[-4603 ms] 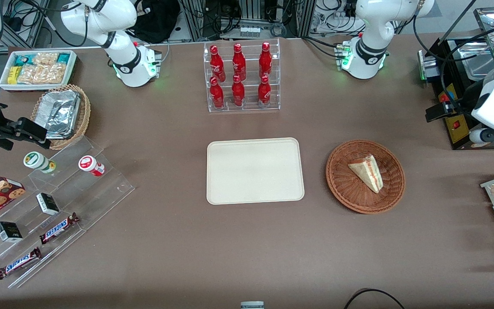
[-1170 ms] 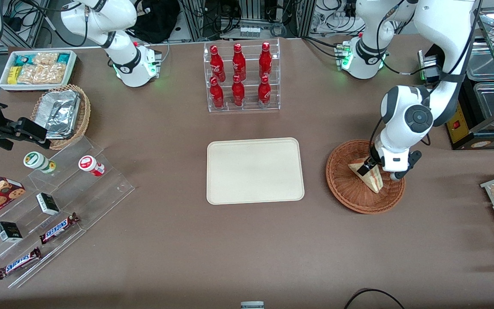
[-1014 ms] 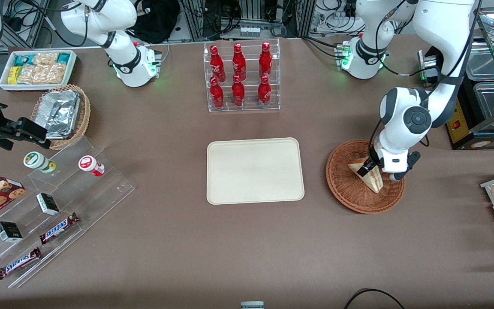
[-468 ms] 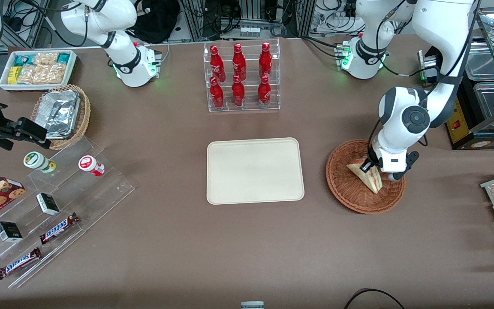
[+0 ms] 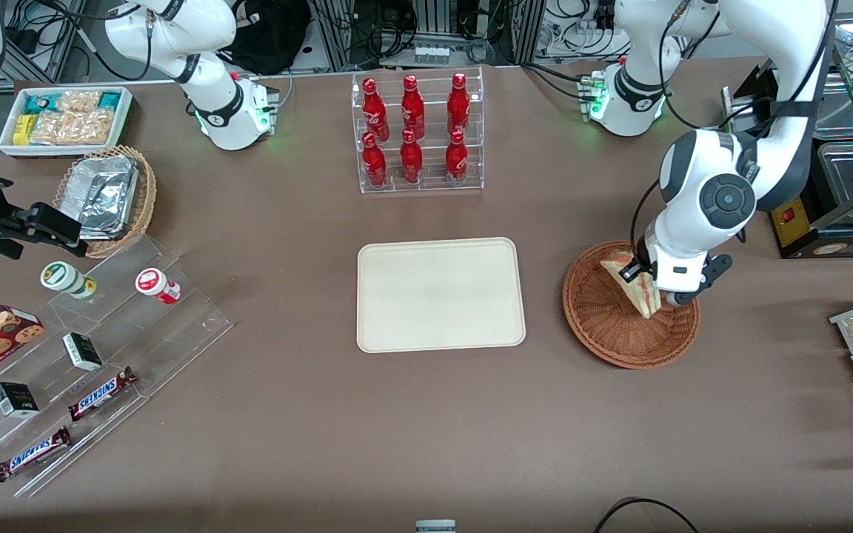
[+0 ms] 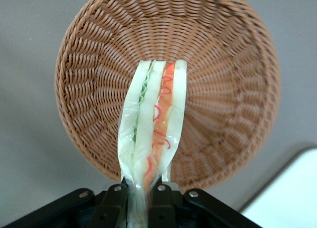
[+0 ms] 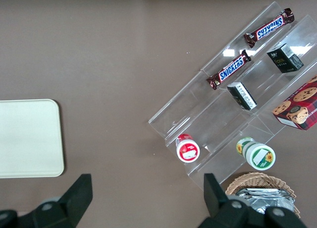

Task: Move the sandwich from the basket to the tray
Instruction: 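Carry the held sandwich over to the cream tray and lower it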

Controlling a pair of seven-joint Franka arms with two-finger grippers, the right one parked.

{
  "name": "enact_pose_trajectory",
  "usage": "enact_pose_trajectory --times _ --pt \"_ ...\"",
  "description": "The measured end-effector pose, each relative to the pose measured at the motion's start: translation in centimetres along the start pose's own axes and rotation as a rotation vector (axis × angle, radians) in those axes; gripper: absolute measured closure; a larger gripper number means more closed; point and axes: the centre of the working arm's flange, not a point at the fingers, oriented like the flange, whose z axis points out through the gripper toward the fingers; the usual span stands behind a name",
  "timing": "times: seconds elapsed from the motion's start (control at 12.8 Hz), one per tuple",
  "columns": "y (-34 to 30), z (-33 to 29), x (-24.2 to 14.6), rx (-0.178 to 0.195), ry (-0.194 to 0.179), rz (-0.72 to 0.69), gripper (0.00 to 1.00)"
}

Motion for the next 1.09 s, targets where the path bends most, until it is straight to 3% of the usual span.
enact_pose_trajectory --times 0.7,1.09 --pt "12.9 2.3 -10.8 0.031 0.010 0.279 0.85" --pt "20.2 5.1 -14.8 0.022 0.008 0.374 0.85"
